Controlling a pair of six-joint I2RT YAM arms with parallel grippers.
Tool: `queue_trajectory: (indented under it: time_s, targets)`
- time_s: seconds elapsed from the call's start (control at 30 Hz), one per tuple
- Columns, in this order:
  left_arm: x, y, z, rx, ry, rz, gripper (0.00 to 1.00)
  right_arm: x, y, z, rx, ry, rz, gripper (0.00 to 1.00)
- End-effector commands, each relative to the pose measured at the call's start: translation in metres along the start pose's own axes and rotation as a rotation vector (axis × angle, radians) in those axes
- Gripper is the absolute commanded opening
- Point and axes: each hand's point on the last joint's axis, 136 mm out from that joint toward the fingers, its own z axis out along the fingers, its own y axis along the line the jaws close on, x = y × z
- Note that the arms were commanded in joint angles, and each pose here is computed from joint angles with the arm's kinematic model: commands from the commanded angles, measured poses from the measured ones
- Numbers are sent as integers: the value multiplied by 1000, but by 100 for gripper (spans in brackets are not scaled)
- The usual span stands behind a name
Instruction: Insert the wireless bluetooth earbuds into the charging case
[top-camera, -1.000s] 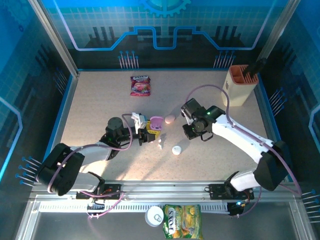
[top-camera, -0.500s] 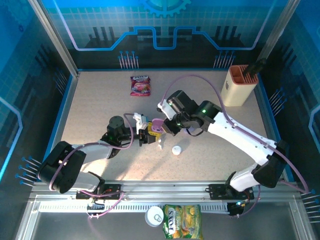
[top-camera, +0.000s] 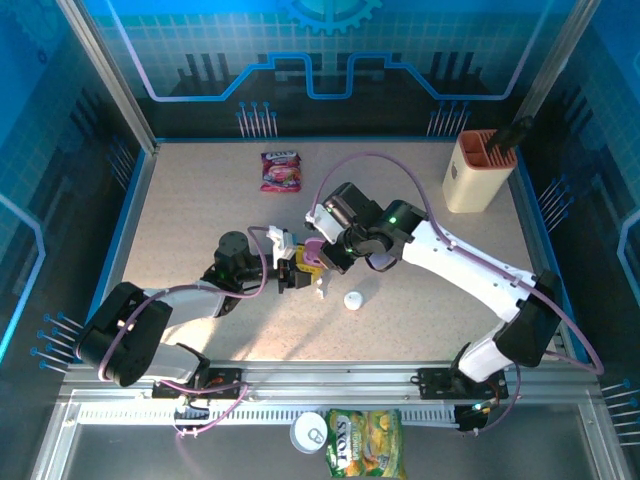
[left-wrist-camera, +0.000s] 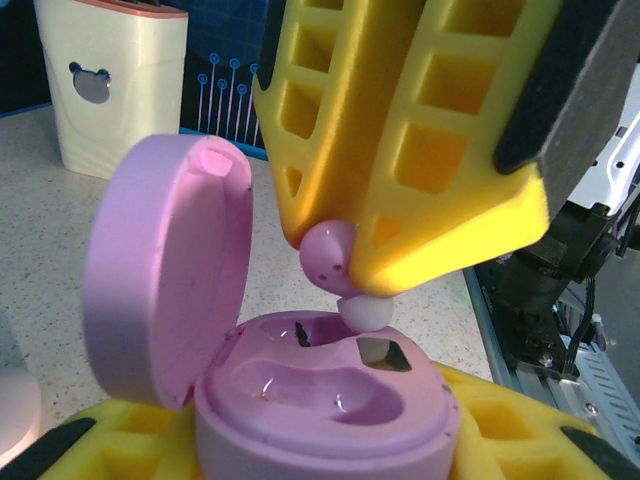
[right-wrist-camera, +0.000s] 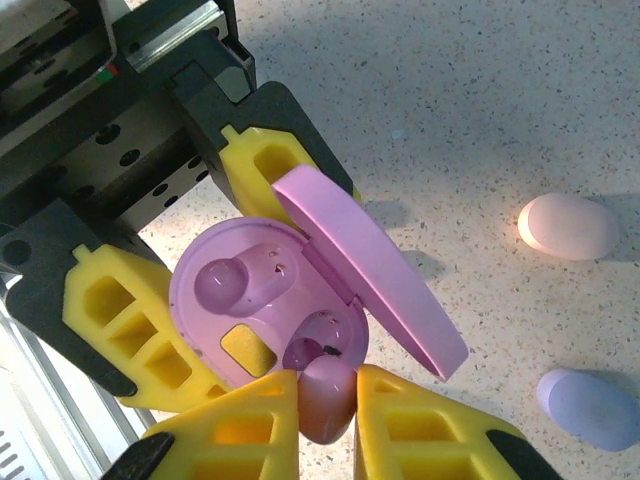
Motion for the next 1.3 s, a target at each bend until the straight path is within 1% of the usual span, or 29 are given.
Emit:
queue_trajectory:
  time_s: [0.0, 0.43, 0.63, 0.77, 0.93, 1.07, 1.2, 1.27]
  targets:
    - [-15, -5, -1, 34, -25, 34, 34, -2, 7, 4, -8, 4, -39, 15]
    - [-15, -6, -2, 31, -26, 34, 33, 2, 3, 14, 14, 25, -58, 17]
    - [-15, -4, -2, 24, -25, 34, 33, -1, 11, 9, -20, 7, -60, 23]
    - [-13, -3, -1, 24, -23, 30, 33, -9, 13, 2, -36, -34, -39, 33]
    - [-12, -3, -1, 24, -21, 25, 33, -13, 14, -5, -57, -65, -17, 38]
    - [-10, -1, -3, 11, -27, 31, 33, -18, 16, -17, -83, -122, -1, 43]
    - [-12, 8, -8, -28, -57, 26, 33, -23, 16, -38, -131, -245, 34, 52]
    - [-14, 16, -11, -59, -74, -3, 33, -25, 14, -47, -146, -311, 65, 55]
